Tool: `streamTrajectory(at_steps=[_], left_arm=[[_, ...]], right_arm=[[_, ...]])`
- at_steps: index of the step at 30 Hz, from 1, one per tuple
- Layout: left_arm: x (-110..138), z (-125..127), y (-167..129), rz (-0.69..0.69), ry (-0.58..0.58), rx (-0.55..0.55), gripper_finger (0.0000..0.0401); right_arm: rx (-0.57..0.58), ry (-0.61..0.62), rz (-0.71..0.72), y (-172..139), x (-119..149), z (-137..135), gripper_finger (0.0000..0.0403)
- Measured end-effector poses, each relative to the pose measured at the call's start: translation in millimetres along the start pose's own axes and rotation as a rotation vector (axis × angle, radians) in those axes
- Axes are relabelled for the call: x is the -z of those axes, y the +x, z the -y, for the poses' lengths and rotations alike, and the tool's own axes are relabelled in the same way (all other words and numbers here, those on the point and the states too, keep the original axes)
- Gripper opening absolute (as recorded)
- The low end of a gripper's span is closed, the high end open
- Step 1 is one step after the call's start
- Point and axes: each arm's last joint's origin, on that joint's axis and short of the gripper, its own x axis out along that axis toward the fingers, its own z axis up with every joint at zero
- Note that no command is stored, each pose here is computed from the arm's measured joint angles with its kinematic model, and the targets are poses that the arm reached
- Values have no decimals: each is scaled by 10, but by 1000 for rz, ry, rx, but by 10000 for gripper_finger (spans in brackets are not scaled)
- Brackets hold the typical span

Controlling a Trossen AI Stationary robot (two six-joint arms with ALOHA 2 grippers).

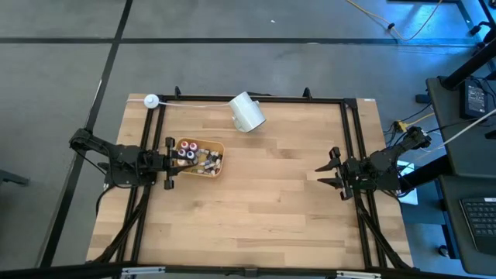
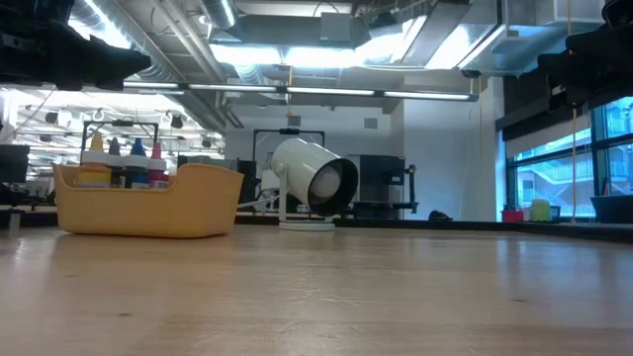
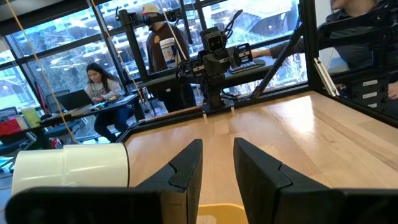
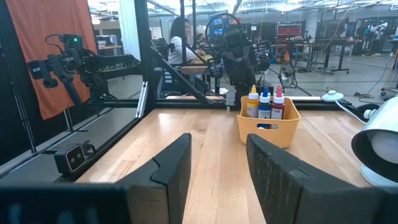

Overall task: Pick & Place food coloring
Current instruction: Return to Home Position

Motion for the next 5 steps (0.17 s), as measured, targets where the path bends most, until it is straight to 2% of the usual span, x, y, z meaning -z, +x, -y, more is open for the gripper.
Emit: streamTrajectory(at_steps=[5], left_arm=[[0, 0, 0, 0, 0, 0, 88]], right_arm=[[0, 0, 0, 0, 0, 0, 156]])
